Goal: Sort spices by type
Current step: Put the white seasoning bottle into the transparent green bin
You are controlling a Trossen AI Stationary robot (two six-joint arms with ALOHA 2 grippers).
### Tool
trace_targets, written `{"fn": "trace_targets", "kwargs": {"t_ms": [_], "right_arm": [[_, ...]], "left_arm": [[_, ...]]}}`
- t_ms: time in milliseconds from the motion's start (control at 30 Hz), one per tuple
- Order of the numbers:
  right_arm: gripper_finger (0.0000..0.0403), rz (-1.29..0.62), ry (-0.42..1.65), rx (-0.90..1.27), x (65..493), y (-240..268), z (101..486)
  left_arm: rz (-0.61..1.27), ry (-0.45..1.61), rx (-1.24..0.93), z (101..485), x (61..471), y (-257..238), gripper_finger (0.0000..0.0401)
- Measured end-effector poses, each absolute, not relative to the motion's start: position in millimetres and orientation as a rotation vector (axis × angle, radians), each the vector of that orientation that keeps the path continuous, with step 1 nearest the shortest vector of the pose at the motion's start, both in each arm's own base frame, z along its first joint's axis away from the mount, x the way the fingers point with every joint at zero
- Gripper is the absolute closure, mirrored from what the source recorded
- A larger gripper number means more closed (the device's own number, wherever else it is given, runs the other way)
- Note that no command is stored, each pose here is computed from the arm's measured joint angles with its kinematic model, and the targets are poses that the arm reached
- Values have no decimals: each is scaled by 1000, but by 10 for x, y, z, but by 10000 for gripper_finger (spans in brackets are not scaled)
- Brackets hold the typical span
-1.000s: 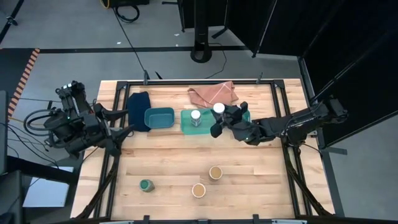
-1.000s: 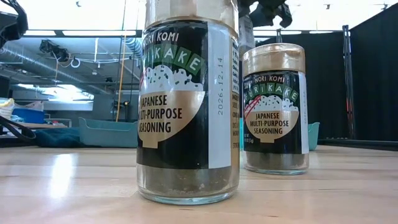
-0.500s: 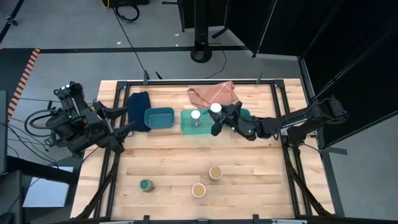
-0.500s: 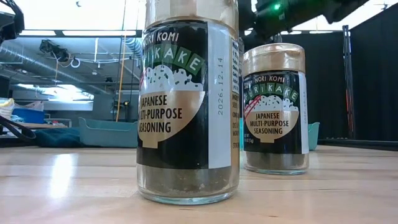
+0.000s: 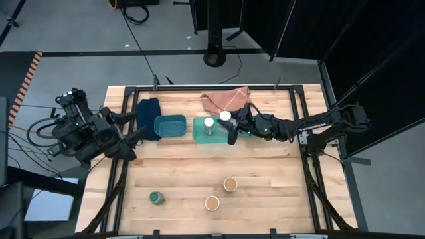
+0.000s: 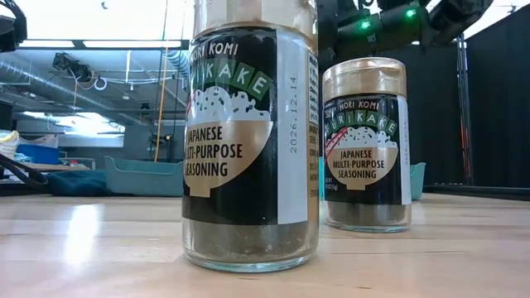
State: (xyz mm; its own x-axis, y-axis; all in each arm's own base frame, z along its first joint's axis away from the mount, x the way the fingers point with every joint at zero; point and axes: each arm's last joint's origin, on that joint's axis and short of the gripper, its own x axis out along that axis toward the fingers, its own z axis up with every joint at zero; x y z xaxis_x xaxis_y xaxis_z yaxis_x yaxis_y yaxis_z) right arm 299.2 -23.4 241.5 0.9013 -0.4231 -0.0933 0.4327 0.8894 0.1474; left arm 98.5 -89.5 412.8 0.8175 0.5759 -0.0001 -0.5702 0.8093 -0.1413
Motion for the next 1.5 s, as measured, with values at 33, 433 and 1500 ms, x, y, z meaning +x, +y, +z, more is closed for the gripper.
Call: {"fn": "trace_targets", "kwargs": {"t_ms": [33, 433, 1500], "right_arm": [[202, -448, 60, 161, 2991, -243, 2415], [202, -494, 69, 118, 2983, -286, 2411], [202, -558, 191, 227, 3378, -373, 1397]], "left_arm": [[616, -43, -137, 4128, 988, -893, 93], [636, -41, -124, 4121, 1008, -876, 93], [636, -35, -107, 4112, 1013, -882, 93]]}}
